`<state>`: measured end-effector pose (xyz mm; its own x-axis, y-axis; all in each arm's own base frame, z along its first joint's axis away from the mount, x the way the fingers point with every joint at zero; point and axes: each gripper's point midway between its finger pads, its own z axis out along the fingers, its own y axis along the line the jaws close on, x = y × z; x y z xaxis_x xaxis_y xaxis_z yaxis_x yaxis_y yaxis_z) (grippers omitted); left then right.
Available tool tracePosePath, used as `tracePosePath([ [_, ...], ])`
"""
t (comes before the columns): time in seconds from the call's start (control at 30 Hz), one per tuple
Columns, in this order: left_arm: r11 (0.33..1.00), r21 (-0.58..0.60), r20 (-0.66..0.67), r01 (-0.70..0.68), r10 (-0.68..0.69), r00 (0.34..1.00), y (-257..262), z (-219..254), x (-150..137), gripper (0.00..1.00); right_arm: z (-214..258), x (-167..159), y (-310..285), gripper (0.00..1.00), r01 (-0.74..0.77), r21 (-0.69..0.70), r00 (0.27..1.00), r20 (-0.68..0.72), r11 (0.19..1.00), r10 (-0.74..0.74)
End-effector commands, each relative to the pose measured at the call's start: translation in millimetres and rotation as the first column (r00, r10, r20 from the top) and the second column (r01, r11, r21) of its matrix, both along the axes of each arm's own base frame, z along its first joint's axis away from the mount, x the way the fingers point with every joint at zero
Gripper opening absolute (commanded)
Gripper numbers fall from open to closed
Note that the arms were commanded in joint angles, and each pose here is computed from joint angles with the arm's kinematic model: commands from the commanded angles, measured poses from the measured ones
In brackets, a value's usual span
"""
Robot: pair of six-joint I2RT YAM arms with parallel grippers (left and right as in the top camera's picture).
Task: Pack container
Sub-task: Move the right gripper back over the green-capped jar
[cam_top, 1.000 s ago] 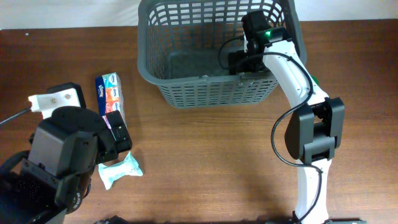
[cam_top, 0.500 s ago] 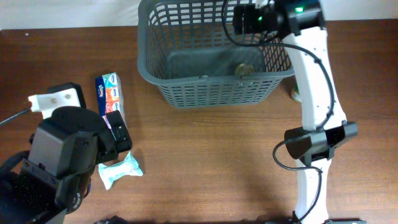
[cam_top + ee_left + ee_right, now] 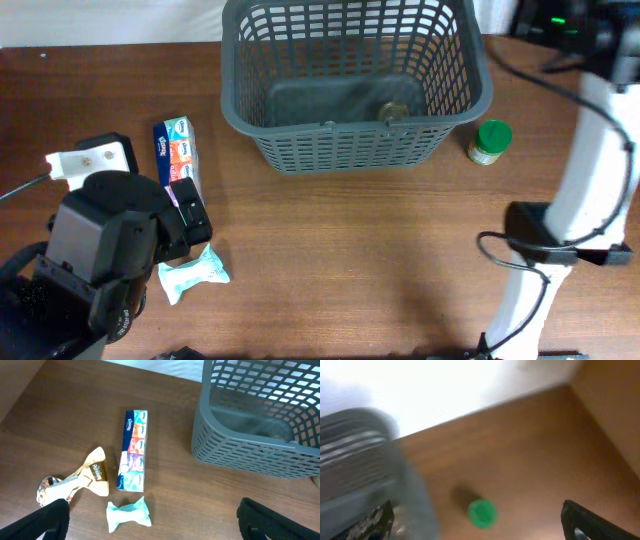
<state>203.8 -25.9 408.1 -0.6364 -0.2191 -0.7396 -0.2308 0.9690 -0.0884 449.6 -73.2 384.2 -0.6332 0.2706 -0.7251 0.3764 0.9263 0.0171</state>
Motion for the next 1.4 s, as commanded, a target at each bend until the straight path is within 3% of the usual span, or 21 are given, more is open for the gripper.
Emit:
tracePosePath([
  [0.0,1.000,0.008,-0.007,0.009,-0.009,1.000,0,-1,0,1.00,-2,-11,-35,0.99,0.082,0.100,0.997,0.005,0.992,-0.083],
  [0.17,1.000,0.008,-0.007,0.009,-0.009,1.000,0,-1,0,0.99,-26,-11,-50,0.99,0.026,0.297,0.999,-0.039,0.954,-0.015],
  [0.37,1.000,0.008,-0.007,0.009,-0.009,1.000,0,-1,0,1.00,-90,-17,-69,0.99,0.107,0.344,0.967,-0.254,0.933,-0.018],
  [0.67,1.000,0.008,-0.007,0.009,-0.009,1.000,0,-1,0,0.99,-205,-29,-50,0.99,0.171,0.402,0.837,-0.541,0.899,0.083],
  [0.93,1.000,0.009,-0.007,0.009,-0.009,1.000,0,-1,0,1.00,-255,-29,-39,0.99,0.179,0.413,0.796,-0.594,0.893,0.116],
  [1.37,1.000,0.008,-0.007,0.009,-0.009,1.000,0,-1,0,0.99,-265,-3,-3,0.99,0.069,0.405,0.815,-0.550,0.912,0.182],
])
